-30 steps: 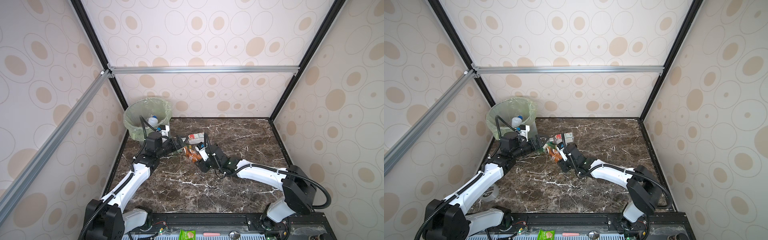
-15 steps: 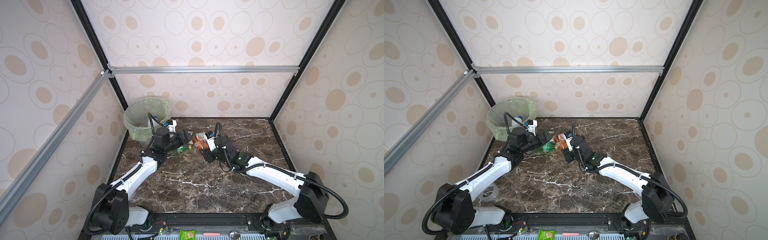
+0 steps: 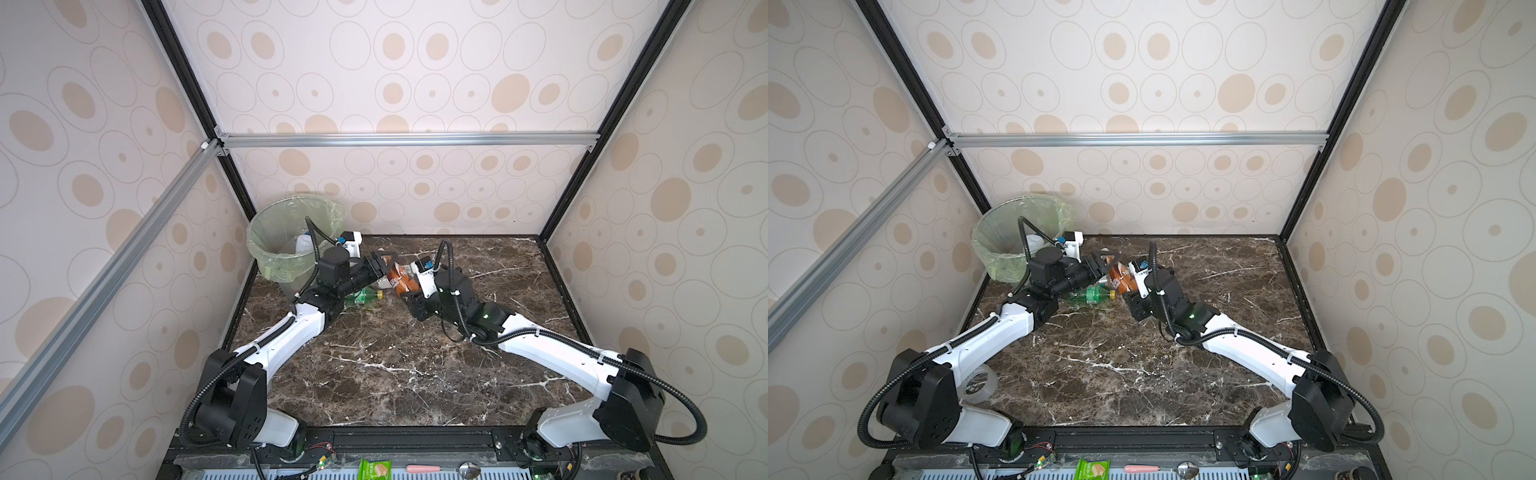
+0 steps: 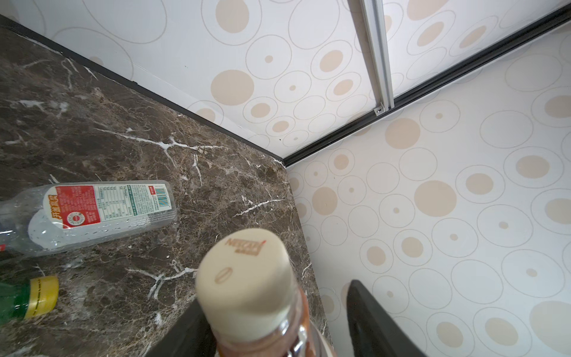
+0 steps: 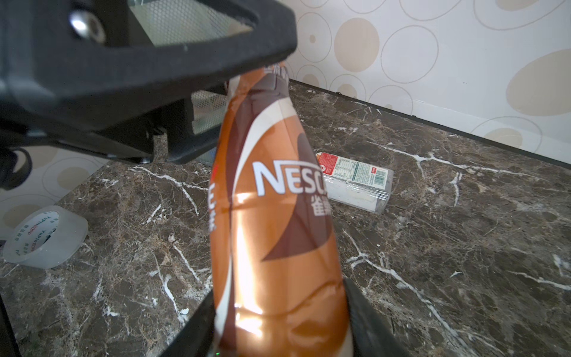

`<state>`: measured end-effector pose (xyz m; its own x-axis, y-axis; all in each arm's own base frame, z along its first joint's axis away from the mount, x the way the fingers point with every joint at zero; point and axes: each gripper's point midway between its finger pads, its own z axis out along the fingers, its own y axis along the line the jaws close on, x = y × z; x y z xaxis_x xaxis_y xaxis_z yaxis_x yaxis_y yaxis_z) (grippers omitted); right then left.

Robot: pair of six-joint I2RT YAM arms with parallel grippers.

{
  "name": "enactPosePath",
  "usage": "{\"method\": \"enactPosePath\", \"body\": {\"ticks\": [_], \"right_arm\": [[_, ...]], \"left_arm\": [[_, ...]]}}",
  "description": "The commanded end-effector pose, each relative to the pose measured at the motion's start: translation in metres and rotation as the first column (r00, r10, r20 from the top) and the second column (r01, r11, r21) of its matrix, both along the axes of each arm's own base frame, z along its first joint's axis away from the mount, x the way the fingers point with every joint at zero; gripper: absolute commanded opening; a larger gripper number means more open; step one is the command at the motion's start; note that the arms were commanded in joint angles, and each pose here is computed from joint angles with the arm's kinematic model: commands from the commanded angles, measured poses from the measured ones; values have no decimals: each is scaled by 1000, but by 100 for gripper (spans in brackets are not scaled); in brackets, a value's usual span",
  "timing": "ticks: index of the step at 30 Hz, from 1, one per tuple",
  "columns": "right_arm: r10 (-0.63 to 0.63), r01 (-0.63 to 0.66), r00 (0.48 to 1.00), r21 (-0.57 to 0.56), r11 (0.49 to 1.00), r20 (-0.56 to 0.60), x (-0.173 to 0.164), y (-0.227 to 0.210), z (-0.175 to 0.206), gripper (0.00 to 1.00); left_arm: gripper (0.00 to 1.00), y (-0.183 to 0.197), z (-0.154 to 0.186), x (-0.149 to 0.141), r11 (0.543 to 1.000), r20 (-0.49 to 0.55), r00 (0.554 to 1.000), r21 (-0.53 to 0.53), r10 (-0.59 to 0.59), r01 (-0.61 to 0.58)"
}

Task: Throw the plastic bottles in the bin
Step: Throw the plastic bottle into the trash bin.

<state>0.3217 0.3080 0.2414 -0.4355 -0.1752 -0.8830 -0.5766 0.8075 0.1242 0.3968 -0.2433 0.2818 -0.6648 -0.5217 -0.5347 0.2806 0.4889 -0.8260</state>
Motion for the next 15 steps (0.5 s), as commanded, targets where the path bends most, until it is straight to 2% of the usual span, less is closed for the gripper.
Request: {"method": "enactPosePath", "body": {"ticks": [1, 8, 15], "right_arm": [[-7, 5, 999, 56, 998, 41, 3, -1, 23, 51], [-4, 2, 999, 52, 999, 37, 7, 2, 20, 53], [-8, 7, 1000, 50, 999, 26, 13, 1, 17, 65]], "left_arm": [[54, -4, 29, 7, 1000, 76, 997, -25, 11, -9], [39, -5, 32, 11, 1000, 88, 996, -2, 16, -16], [33, -5, 33, 20, 998, 92, 995, 58, 25, -31]]}}
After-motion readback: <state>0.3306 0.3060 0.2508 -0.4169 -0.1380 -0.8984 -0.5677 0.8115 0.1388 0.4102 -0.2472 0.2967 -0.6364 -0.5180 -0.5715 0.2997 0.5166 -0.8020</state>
